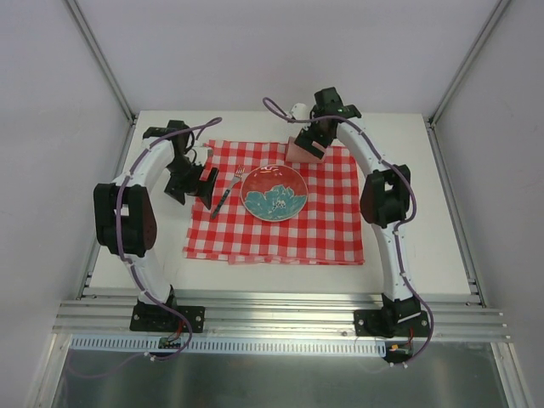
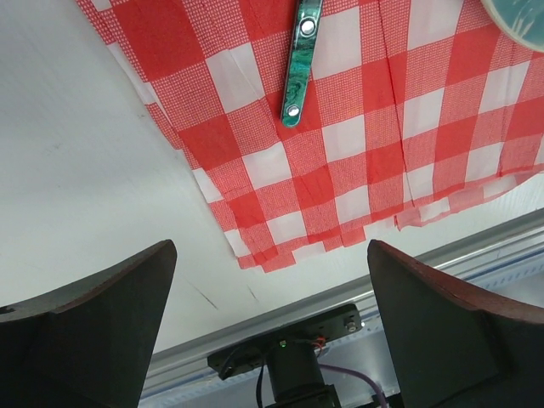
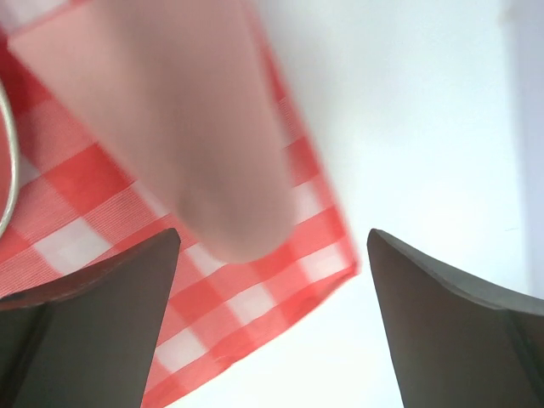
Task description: Set the dinner table for one person
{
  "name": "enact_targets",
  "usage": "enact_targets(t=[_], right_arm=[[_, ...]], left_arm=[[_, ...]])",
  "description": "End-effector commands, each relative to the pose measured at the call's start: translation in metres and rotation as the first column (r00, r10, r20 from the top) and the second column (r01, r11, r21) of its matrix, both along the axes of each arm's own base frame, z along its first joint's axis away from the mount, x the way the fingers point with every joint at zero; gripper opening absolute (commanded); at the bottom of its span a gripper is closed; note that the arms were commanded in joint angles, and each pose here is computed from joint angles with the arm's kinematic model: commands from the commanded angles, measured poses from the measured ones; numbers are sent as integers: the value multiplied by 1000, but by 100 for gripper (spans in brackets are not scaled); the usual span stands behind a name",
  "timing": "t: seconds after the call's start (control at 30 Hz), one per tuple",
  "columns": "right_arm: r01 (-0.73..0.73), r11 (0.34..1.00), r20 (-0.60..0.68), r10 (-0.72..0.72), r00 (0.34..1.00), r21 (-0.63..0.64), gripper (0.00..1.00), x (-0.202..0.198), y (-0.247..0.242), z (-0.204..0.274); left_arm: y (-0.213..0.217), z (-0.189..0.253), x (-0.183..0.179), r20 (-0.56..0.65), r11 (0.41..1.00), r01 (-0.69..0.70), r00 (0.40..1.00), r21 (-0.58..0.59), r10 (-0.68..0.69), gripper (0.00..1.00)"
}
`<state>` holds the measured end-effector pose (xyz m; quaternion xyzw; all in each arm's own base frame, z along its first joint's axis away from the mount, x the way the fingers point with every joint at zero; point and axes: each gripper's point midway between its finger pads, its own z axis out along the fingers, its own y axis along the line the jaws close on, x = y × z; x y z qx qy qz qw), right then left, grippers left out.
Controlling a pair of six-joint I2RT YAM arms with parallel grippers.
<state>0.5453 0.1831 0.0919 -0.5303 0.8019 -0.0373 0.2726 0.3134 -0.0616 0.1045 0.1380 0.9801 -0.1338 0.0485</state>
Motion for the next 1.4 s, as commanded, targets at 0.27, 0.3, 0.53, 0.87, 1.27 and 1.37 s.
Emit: enact_targets(t=[0.27,0.3,0.53,0.87,1.27,1.37], right_arm=[[-207,965,46,202,978,161,97,12,36,11],[-217,956,28,216,976,197,97,6,42,12],[-277,926,-116,314,942,258,97,-39,64,-4],[-223,937,-175,275,945,269,63,-51,62,-5],[227,850,-330,-67,942,476,50,-62,19,19],[142,850,-297,18,955,507,88,-58,28,34]], left_arm=[[4,-8,-11,-45,992,75,996,102,-70,97],[4,-9,-12,-49,992,72,997,102,-67,98],[6,-13,-13,-63,991,60,997,118,-53,97],[7,-20,-17,-84,991,49,996,127,-38,97],[-44,8,53,74,990,116,990,80,-122,97],[-47,15,66,100,988,122,986,92,-131,97]])
